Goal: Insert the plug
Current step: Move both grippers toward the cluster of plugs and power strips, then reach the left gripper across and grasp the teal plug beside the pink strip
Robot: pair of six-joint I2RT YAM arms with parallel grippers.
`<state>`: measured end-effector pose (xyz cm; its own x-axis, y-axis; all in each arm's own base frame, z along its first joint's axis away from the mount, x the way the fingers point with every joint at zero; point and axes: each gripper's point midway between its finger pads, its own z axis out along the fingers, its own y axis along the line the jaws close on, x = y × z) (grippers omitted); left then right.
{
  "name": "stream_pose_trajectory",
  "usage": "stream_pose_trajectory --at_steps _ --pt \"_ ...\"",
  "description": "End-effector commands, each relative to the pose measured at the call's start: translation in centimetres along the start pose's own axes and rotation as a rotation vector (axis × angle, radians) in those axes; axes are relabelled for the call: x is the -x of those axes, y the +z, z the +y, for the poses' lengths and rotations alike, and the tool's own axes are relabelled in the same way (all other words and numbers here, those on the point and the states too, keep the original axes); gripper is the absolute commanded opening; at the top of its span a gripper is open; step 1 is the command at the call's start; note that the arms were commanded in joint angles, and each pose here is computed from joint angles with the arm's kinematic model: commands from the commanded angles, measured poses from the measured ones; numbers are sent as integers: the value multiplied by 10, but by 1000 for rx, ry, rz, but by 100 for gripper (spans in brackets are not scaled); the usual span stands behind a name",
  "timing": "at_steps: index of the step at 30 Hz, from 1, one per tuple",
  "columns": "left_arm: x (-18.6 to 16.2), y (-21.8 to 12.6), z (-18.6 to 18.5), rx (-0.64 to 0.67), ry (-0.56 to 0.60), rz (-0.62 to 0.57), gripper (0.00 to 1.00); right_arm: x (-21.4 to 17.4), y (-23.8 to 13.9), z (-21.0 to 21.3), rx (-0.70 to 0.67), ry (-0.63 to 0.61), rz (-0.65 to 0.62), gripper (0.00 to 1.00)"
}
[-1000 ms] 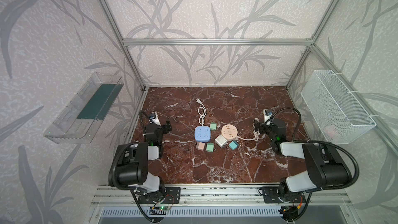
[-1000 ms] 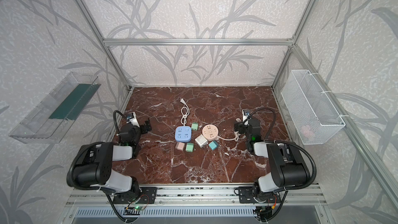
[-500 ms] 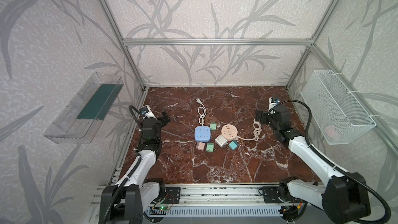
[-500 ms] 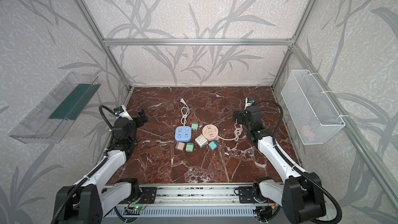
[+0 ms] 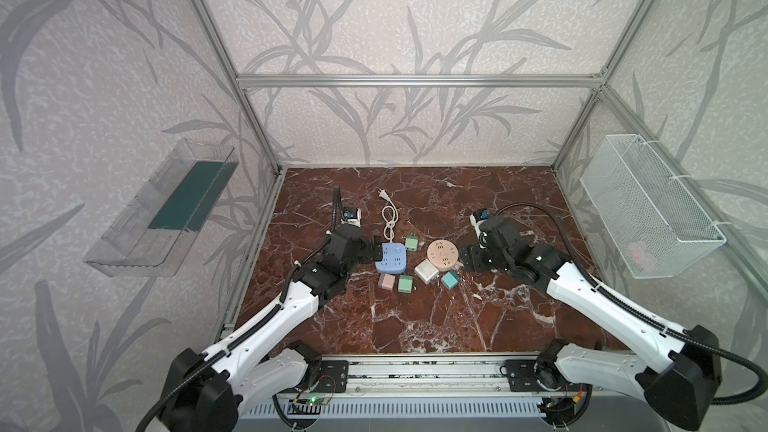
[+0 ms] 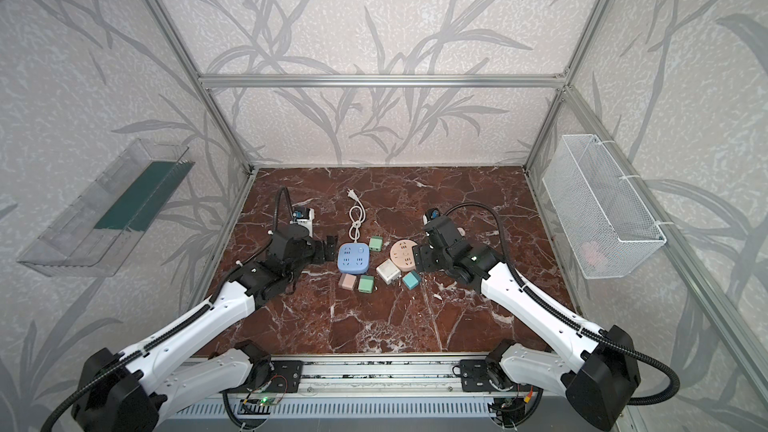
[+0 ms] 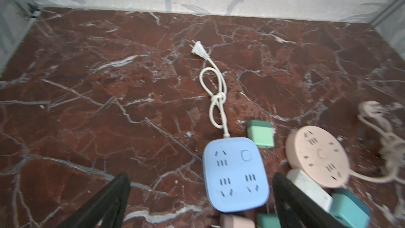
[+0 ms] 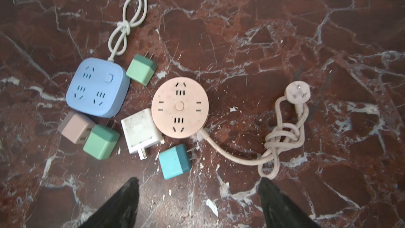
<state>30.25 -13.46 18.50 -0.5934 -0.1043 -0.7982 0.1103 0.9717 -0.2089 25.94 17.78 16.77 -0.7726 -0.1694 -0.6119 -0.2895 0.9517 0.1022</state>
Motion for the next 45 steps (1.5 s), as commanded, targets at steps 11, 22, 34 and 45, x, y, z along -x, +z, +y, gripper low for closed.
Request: stream_pose_trajectory --at_steps 11,22,34,45 --pt "-55 -22 -62 -242 -27 322 99 -75 30 18 10 50 219 67" --pt "-72 -4 -95 -336 11 338 97 -79 38 1 -140 361 216 60" --pt "-118 12 -182 -408 285 428 81 -84 7 -46 -181 428 227 60" --pt "-138 35 -219 -398 463 538 64 -96 -9 -69 -140 563 216 58"
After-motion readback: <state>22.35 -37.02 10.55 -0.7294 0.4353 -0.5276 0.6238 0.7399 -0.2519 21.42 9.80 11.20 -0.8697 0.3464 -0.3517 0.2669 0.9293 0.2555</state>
